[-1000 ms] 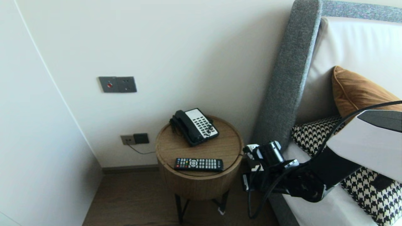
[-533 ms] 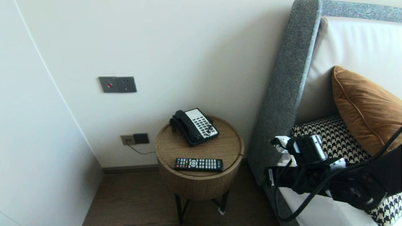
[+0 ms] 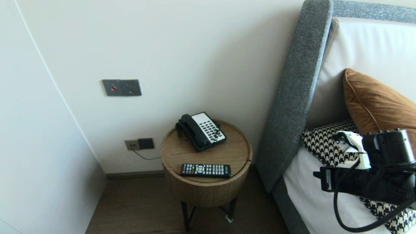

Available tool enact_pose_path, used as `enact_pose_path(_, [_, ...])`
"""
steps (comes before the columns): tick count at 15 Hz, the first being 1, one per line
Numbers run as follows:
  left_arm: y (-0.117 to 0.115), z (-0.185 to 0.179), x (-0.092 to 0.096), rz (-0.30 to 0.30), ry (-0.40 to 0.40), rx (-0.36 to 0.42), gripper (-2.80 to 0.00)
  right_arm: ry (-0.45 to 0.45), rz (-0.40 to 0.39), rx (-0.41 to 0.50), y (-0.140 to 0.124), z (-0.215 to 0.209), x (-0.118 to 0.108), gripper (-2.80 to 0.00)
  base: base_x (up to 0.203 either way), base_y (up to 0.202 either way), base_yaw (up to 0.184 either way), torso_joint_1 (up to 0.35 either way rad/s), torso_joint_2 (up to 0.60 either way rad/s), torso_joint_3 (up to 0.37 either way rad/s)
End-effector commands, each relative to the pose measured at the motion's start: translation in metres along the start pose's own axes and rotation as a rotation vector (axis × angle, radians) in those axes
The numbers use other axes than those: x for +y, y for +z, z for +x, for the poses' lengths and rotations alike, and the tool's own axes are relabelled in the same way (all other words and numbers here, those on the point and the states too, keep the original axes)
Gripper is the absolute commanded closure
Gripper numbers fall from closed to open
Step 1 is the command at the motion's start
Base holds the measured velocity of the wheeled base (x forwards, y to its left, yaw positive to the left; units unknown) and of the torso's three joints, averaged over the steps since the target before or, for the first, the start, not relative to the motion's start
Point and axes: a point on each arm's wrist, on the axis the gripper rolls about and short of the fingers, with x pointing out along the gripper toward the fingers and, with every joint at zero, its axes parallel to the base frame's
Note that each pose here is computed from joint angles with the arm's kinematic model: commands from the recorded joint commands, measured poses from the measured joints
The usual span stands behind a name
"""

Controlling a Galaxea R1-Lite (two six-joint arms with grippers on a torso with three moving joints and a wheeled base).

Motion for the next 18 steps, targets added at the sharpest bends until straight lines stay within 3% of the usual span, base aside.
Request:
enact_pose_path(1, [0.0, 0.0, 0.0, -0.001, 0.001, -0.002, 0.0, -0.001, 0.011, -0.091, -0.001, -0.033, -0.006, 0.0, 0.0, 0.0, 0.0, 0.0, 0.0, 0.0])
enact_pose_path(9, [0.0, 0.0, 0.0, -0.001, 0.001, -0.002, 0.0, -0.03, 0.004, -0.119, -0.057, -0.08, -0.019, 0.0, 0.0, 0.0, 0.0, 0.0, 0.0, 0.0])
enact_pose_path(13, [0.0, 0.0, 0.0, -0.001, 0.001, -0.002, 0.0, -0.07, -0.052, -0.158, -0.086, -0.103, -0.029, 0.0, 0.0, 0.0, 0.0, 0.0, 0.0, 0.0])
enact_pose_path(18, [0.0, 0.0, 0.0, -0.001, 0.0, -0.002, 0.0, -0.1, -0.1, -0.171, -0.141, -0.121, -0.034, 0.0, 0.0, 0.0, 0.0, 0.0, 0.0, 0.0])
